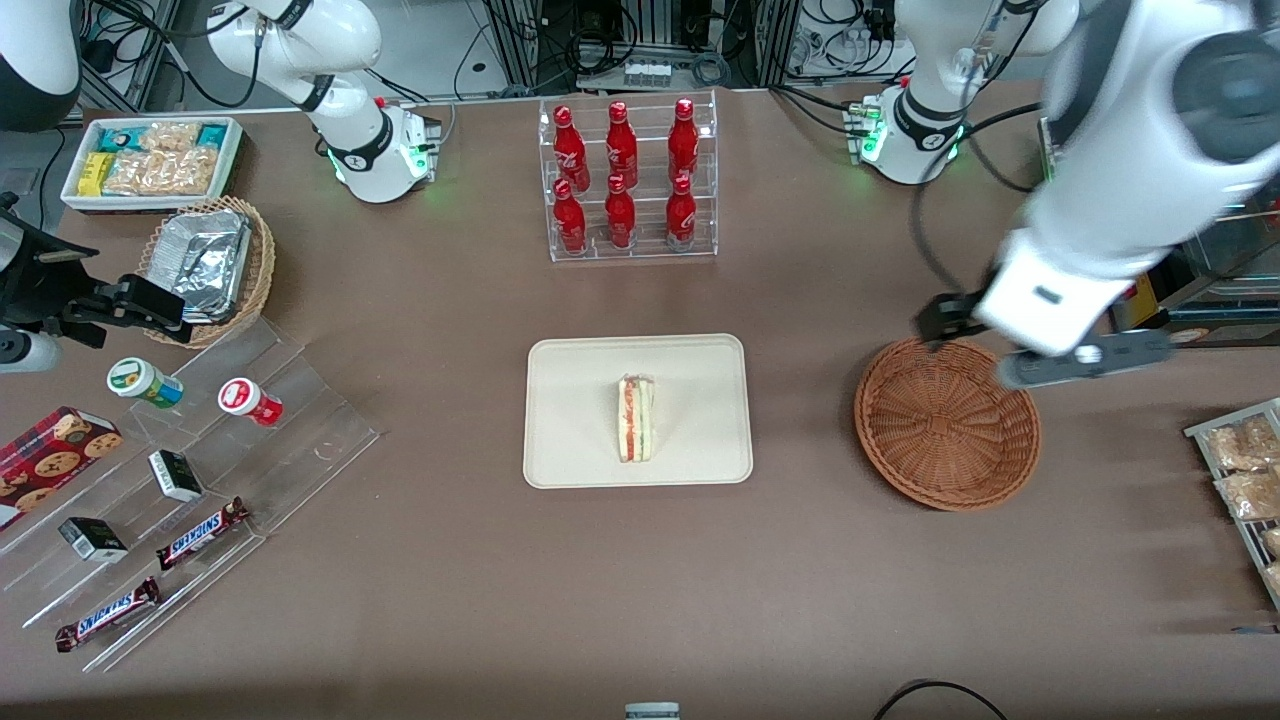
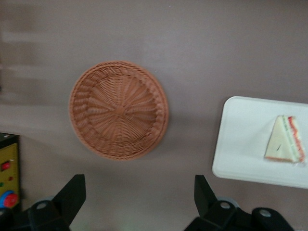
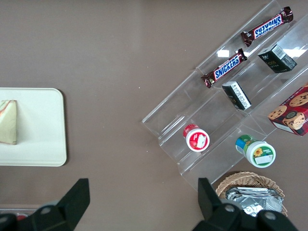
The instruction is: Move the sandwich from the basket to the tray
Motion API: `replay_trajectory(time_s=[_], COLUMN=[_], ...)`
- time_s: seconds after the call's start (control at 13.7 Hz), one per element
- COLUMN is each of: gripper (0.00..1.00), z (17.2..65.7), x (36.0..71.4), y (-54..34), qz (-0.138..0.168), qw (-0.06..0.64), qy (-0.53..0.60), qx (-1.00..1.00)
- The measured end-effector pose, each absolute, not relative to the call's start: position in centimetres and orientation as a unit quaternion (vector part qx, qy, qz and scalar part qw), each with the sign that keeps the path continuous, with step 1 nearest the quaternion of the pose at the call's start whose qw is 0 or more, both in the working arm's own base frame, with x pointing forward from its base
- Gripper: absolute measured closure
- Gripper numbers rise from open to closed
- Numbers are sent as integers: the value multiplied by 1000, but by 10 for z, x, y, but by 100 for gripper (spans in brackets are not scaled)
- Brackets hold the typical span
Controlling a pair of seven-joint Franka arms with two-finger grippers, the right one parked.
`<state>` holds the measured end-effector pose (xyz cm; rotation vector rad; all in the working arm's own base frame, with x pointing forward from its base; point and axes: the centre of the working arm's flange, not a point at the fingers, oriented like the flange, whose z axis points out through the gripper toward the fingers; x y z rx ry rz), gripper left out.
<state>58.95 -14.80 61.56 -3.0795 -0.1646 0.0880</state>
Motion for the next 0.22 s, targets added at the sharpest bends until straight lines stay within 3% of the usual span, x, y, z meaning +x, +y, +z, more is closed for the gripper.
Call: replay_trajectory(time_s=[0.22], gripper=[0], z=[625], x=[588], y=[-88], qz=[48], qw=[25], qy=[-20], qx=[-998])
